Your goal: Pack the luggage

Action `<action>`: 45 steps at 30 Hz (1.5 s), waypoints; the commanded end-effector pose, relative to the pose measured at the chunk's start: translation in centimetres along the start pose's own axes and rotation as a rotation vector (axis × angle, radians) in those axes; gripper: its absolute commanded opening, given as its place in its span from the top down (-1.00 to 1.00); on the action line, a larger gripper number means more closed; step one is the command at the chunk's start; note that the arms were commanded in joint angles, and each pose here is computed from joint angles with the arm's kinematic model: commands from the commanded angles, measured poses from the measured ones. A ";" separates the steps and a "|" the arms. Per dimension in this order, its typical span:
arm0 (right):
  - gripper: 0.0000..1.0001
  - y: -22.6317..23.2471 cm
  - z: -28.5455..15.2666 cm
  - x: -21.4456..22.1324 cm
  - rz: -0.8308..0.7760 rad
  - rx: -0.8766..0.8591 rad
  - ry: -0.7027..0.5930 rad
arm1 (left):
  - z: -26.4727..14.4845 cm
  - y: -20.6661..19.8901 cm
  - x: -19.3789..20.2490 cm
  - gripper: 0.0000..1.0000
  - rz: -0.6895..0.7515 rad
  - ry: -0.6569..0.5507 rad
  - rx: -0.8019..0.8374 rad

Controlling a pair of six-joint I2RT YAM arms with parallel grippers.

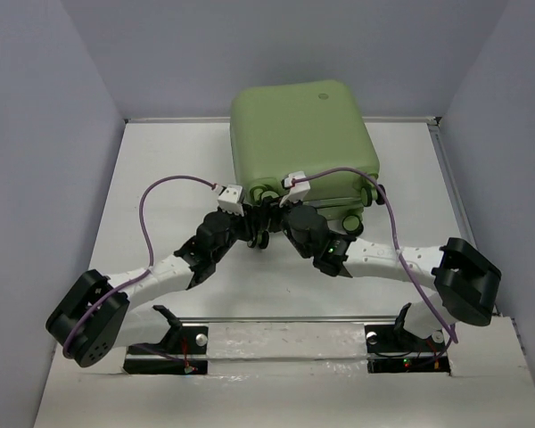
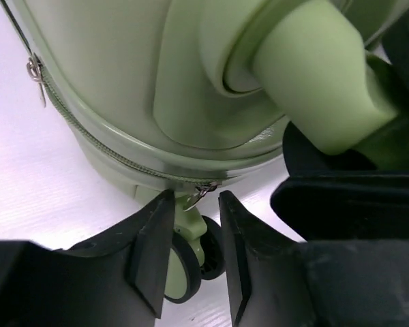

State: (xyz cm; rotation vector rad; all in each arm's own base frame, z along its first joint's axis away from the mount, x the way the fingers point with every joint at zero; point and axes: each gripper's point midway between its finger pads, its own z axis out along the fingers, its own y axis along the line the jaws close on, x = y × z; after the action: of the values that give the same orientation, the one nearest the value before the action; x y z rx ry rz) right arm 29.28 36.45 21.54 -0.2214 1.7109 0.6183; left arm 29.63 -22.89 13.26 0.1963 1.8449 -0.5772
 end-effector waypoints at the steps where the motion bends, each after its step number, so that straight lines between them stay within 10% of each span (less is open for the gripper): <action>1: 0.86 6.2 -1.7 -4.5 0.140 -0.240 -0.118 | 0.2 -6.1 -7.0 0.32 -0.010 -0.216 0.233; 10: 0.86 6.1 -2.1 -3.8 0.153 -0.241 -0.103 | -0.1 -6.1 -8.8 0.88 -0.053 -0.269 0.218; 33: 0.86 -4.3 -12.5 -1.9 0.100 -0.066 -0.042 | -3.2 9.8 -4.4 0.89 -0.186 -0.196 -0.454; 39: 0.86 -3.9 -11.7 -1.0 0.076 -0.066 -0.006 | -3.9 -1.0 -3.6 0.88 -0.134 -0.161 0.107; 45: 0.86 -1.3 -9.8 -2.4 0.066 -0.121 -0.022 | -6.3 -6.0 2.8 0.73 -0.115 0.006 0.299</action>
State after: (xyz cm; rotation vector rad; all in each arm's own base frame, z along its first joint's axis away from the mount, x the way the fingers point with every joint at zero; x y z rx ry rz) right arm 21.48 26.87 19.42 -0.2620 1.7892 0.6520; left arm 24.53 -22.79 14.74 0.1566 1.7945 -0.7844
